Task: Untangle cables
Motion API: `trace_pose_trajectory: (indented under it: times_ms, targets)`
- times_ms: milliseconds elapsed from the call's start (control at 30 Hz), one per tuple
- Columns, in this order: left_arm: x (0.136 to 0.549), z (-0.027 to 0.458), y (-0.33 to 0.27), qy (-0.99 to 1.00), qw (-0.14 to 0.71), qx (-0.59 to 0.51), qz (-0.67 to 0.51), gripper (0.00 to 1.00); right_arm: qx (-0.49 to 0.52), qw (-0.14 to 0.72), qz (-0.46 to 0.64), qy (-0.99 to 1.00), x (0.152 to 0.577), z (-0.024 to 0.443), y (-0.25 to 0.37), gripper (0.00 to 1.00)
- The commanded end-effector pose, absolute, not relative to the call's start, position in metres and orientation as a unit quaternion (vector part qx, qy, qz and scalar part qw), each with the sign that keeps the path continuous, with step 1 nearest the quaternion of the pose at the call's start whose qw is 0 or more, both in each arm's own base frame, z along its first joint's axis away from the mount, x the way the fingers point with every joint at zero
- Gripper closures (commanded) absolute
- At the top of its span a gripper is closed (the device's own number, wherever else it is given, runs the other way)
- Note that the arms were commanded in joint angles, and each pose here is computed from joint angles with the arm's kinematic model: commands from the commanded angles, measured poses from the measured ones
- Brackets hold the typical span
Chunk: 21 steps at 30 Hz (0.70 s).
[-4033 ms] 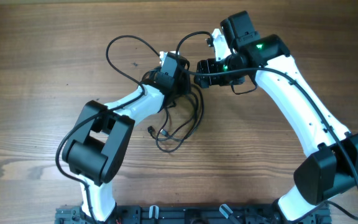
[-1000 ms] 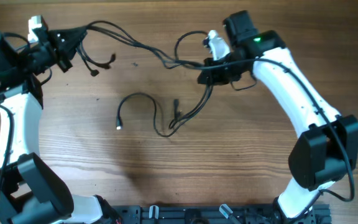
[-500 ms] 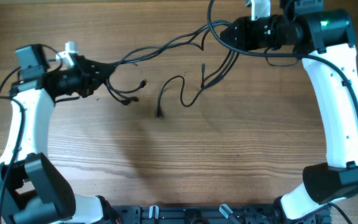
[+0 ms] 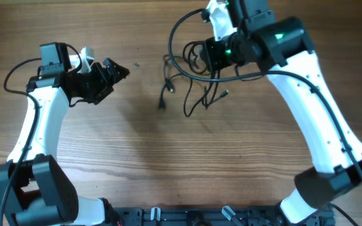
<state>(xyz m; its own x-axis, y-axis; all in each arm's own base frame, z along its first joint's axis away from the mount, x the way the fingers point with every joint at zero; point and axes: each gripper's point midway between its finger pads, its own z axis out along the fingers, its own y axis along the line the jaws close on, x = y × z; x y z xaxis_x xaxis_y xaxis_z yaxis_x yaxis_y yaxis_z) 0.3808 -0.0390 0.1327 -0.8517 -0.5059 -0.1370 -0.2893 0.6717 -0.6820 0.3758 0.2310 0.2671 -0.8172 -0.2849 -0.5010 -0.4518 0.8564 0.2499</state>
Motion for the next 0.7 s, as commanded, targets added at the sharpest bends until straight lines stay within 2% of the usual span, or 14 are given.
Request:
trace_pose_trajectory:
  times_ms: [0,67,133,167,267,400,567,667]
  targets:
    - [0.381,0.133,-0.036,0.906,0.168,-0.213,-0.325,0.12,-0.195,0.17,0.167,0.951,0.374,0.219,0.258,0.92]
    - [0.38,0.133,-0.036,0.906,0.167,-0.213,-0.325,0.13,-0.216,0.134,0.165,0.953,0.361,0.198,0.276,0.69]
    - [0.38,0.133,-0.036,0.906,0.165,-0.213,-0.325,0.13,-0.246,0.095,0.172,0.949,0.341,0.18,0.297,0.35]
    - [0.379,0.132,-0.037,0.906,0.164,-0.214,-0.325,0.12,-0.264,0.084,0.191,0.942,0.33,0.18,0.309,0.27]
    - [0.378,0.132,-0.037,0.906,0.16,-0.217,-0.326,0.12,-0.264,0.1,0.209,0.936,0.332,0.196,0.313,0.18]
    - [0.375,0.131,-0.045,0.909,0.152,-0.211,-0.327,0.13,-0.216,0.142,0.216,0.941,0.363,0.218,0.282,0.12]
    - [0.374,0.133,-0.083,0.914,0.143,-0.172,-0.338,0.14,-0.148,0.156,0.205,0.955,0.397,0.22,0.225,0.09]
    - [0.379,0.139,-0.107,0.914,0.155,-0.141,-0.348,0.14,-0.15,0.161,0.199,0.955,0.403,0.219,0.215,0.07]
